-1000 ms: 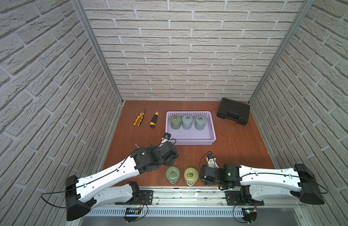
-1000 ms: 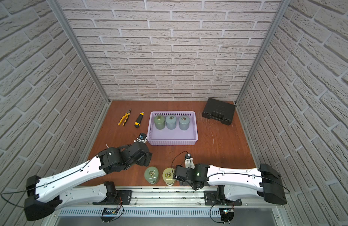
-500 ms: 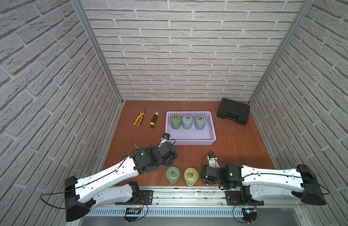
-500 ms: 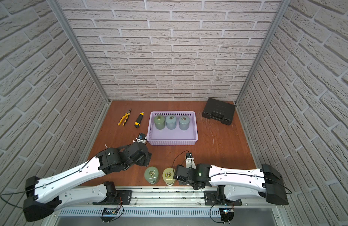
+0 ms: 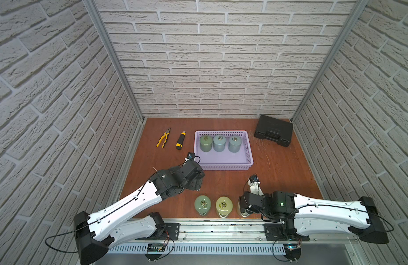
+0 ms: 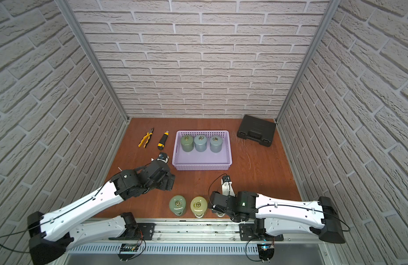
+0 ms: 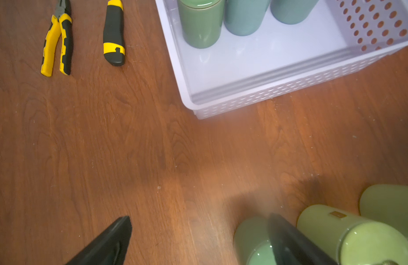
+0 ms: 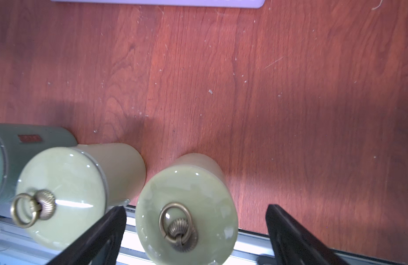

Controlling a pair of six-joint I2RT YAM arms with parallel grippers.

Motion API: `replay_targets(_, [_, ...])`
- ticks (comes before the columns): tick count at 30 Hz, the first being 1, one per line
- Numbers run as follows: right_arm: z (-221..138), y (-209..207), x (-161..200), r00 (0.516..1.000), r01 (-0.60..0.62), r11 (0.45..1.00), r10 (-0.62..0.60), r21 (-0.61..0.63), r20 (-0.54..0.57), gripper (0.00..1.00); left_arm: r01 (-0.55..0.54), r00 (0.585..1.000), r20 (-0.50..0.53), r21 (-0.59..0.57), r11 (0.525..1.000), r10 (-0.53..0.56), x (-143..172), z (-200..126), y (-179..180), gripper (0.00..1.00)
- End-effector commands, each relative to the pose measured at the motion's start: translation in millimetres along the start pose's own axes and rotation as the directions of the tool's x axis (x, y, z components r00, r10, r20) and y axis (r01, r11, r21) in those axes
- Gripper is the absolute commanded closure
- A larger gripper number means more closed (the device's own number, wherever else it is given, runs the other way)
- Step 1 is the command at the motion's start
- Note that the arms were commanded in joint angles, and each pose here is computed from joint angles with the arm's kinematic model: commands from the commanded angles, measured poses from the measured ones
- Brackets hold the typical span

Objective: Take the tea canister out of the basket
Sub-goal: Place the tea canister at the center of the board, then pick up the tea canister from the basket.

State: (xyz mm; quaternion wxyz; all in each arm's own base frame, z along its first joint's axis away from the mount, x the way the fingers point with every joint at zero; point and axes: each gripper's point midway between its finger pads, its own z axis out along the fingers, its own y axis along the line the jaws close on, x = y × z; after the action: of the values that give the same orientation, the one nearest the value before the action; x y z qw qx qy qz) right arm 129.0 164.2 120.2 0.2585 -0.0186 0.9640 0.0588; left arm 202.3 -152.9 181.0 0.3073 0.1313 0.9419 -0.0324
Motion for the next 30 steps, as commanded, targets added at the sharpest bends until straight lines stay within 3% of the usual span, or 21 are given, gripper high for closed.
replay_targets(1, [-15, -8, -19, 0.996, 0.007, 1.000, -0.008, 0.010, 0.084, 0.00, 0.019, 0.999, 0.032, 0.088, 0.996, -0.022, -19, -8, -6, 0.02])
replay_targets(19, [-27, -14, -75, 0.993, 0.023, 0.999, -0.020, -0.027, 0.115, 0.00, 0.040, 0.999, -0.018, 0.153, 0.987, -0.038, -97, 35, 2, 0.02])
replay_targets(30, [-24, -8, -99, 0.984, 0.125, 0.992, -0.121, -0.024, 0.132, 0.00, -0.083, 0.995, -0.042, 0.155, 0.984, 0.090, -151, 79, 10, 0.02])
